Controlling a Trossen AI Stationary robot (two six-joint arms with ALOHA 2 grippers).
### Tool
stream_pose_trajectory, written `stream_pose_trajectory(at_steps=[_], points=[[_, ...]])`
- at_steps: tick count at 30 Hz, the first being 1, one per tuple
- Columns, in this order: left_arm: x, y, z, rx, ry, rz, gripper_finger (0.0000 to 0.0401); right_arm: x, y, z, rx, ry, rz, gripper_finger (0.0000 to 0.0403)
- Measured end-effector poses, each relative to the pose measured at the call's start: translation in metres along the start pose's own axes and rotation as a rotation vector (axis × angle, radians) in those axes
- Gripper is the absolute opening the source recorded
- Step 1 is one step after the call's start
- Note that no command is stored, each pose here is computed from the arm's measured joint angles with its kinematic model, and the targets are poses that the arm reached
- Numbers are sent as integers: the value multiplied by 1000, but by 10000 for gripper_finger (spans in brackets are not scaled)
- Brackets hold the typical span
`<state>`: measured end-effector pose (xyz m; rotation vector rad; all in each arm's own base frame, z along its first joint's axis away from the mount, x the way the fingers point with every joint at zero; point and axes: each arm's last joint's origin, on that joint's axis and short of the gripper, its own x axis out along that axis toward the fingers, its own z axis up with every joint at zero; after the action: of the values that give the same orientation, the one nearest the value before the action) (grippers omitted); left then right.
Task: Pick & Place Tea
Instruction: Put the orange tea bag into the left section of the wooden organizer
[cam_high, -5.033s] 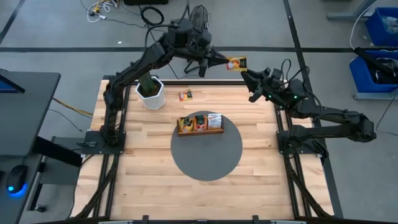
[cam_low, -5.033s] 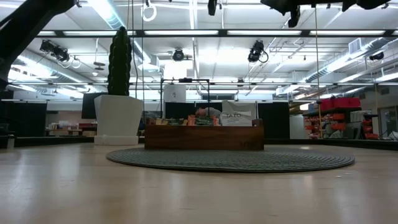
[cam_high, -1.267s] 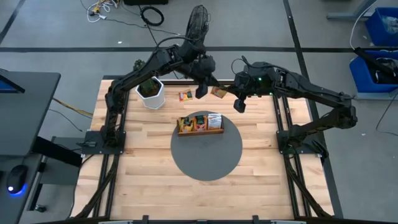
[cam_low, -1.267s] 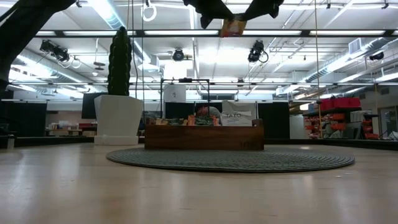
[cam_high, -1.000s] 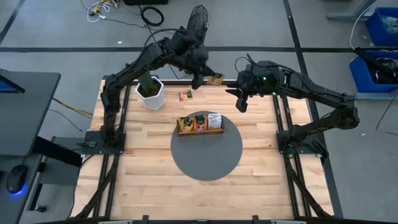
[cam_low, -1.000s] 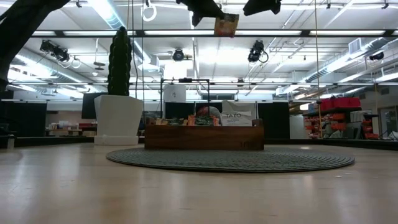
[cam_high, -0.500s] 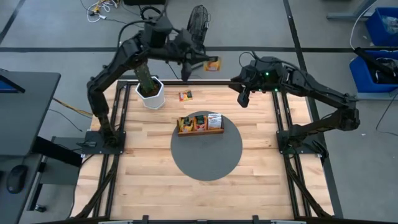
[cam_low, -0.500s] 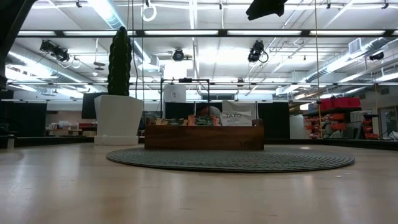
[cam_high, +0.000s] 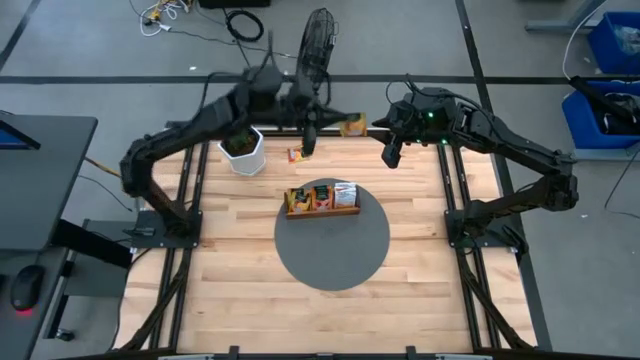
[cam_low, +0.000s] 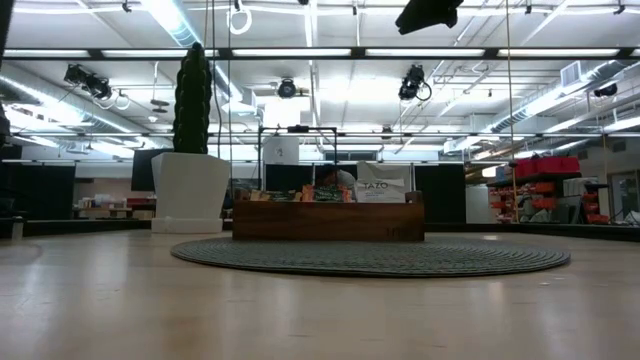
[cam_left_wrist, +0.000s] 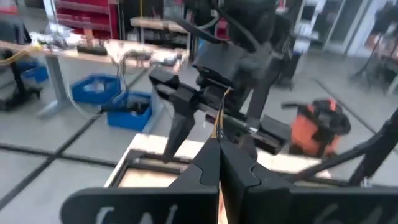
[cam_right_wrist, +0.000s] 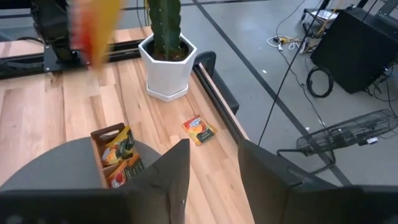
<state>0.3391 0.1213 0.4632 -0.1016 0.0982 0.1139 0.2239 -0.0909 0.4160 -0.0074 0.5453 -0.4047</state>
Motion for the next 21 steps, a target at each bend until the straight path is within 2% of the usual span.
stream_pose_trajectory(at_steps=[3, 10, 21], points=[[-9, -1, -22, -20, -20, 29, 0, 0, 0, -1, 0, 5, 0, 141], [-30, -2, -75, -95, 100, 88, 0, 0, -3, -3, -2, 27, -16, 140], [-53, -18, -152, -143, 165, 81, 0, 0, -15, -2, 40, 6, -51, 141]])
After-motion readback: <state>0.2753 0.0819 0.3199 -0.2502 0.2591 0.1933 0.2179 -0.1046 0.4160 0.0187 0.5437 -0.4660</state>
